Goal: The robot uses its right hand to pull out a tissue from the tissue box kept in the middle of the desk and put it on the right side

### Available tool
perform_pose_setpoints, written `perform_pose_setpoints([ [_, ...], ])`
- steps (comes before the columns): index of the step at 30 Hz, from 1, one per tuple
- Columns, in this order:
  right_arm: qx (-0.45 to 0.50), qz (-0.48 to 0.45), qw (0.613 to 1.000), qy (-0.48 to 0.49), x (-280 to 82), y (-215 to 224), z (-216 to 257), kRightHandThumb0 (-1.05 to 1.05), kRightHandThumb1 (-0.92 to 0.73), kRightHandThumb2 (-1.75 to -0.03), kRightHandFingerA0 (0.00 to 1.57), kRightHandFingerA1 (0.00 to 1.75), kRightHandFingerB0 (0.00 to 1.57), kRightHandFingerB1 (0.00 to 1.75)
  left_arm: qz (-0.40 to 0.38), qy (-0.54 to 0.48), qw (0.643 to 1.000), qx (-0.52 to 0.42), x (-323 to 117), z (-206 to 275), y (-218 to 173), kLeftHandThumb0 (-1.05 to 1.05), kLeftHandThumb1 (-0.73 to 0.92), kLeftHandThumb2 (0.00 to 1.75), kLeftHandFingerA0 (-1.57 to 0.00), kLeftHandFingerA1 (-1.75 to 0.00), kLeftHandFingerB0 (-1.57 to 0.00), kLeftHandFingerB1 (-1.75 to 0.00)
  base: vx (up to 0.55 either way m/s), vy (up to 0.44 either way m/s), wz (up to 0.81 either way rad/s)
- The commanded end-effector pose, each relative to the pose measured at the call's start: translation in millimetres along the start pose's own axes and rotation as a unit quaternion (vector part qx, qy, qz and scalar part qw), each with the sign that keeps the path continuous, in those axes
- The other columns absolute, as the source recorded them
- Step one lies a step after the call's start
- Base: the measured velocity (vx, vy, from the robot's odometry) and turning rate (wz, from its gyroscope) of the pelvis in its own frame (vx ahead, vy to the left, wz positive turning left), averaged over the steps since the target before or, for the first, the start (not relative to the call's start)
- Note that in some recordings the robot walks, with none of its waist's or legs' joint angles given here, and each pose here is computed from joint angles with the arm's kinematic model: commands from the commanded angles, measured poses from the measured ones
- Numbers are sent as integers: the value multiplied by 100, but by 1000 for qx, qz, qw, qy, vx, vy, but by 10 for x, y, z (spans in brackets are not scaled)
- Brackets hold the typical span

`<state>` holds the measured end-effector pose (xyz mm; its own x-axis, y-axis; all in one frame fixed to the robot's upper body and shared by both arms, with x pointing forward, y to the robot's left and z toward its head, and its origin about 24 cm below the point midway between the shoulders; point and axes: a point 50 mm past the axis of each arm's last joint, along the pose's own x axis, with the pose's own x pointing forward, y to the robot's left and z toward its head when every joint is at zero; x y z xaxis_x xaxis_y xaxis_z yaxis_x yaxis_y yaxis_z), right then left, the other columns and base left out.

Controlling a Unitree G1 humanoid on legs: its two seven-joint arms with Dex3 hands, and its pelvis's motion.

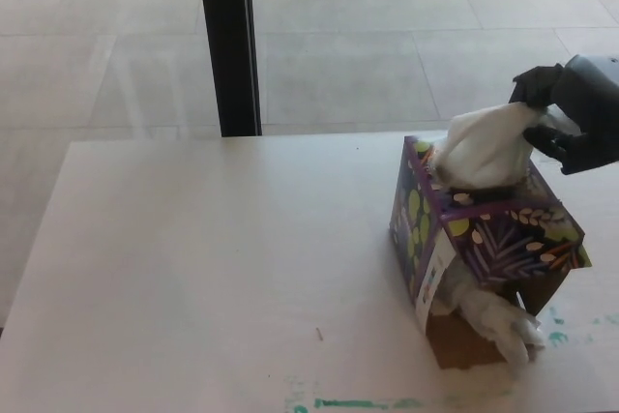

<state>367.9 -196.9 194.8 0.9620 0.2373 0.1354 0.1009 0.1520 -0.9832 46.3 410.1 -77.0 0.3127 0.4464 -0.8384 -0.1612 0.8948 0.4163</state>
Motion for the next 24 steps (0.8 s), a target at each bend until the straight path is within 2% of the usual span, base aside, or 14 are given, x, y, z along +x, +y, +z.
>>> perform_pose_setpoints([
  [1, 20, -154, 988, -16, -135, 57, -58, -19, -50, -114, 92, 174, 81, 133, 15, -13, 1000, -15, -33, -63, 54, -83, 92, 73, -65, -62, -48, -47, 0, 0, 0],
  [2, 28, -162, 986, -15, -134, 59, -65, -18, -46, -119, 94, 174, 84, 135, 14, -13, 1000, -15, -34, -64, 55, -84, 92, 75, -61, -62, -45, -48, 0, 0, 0],
  [3, 39, -164, 986, -12, -132, 58, -68, -18, -47, -124, 97, 175, 84, 141, 15, -11, 1000, -12, -33, -70, 55, -85, 92, 75, -65, -64, -47, -48, 0, 0, 0],
  [4, 52, -167, 985, -11, -128, 52, -73, -25, -48, -118, 124, 140, 96, 120, 15, -11, 1000, -11, -34, -72, 55, -80, 74, 115, -59, -69, -43, -58, 0, 0, 0],
  [5, 69, -173, 983, -4, -123, 29, -84, -25, -49, -118, 122, 139, 97, 121, 13, -12, 1000, -12, -34, -73, 53, -85, 92, 74, -65, -66, -47, -47, 0, 0, 0],
  [8, 102, -183, 978, 4, -87, -51, -99, -26, -50, -118, 122, 136, 95, 114, 14, -13, 1000, -24, -31, -57, 58, -84, 92, 73, -65, -64, -48, -47, 0, 0, 0],
  [9, 108, -182, 977, 17, -66, -139, -113, -21, -46, -119, 96, 171, 84, 135, 14, -14, 1000, -22, -31, -57, 59, -85, 92, 76, -63, -64, -46, -49, 0, 0, 0],
  [12, 121, -190, 974, 23, -50, -221, -125, -20, -50, -110, 92, 174, 80, 143, 17, -13, 1000, -22, -38, -61, 78, -84, 92, 73, -60, -62, -46, -49, 0, 0, 0],
  [13, 120, -196, 973, 26, -46, -265, -136, -16, -54, -86, 92, 175, 80, 140, 18, -13, 1000, -20, -39, -58, 86, -79, 75, 114, -58, -67, -43, -58, 0, 0, 0],
  [14, 118, -206, 971, 30, -40, -335, -151, -16, -54, -86, 92, 175, 80, 140, 20, -11, 1000, -18, -39, -59, 89, -79, 75, 114, -58, -67, -43, -58, 0, 0, 0],
  [15, 128, -227, 965, 30, -33, -440, -198, -13, -45, -116, 98, 173, 82, 141, 19, -9, 999, -29, -36, -51, 93, -78, 74, 112, -57, -68, -44, -58, 0, 0, 0],
  [16, 129, -228, 965, 30, -32, -438, -199, -13, -45, -116, 98, 173, 82, 141, 20, -9, 999, -29, -37, -49, 96, -78, 74, 112, -57, -68, -44, -58, 0, 0, 0],
  [17, 133, -236, 962, 30, -32, -510, -233, -27, -49, -116, 122, 137, 94, 116, 19, -10, 999, -25, -37, -46, 95, -84, 92, 74, -60, -61, -47, -48, 0, 0, 0],
  [24, 133, -256, 957, 39, -49, -729, -316, -29, -47, -117, 124, 141, 95, 122, 18, -8, 999, -26, -44, -79, 91, -83, 92, 75, -59, -63, -46, -49, 0, 0, 0],
])
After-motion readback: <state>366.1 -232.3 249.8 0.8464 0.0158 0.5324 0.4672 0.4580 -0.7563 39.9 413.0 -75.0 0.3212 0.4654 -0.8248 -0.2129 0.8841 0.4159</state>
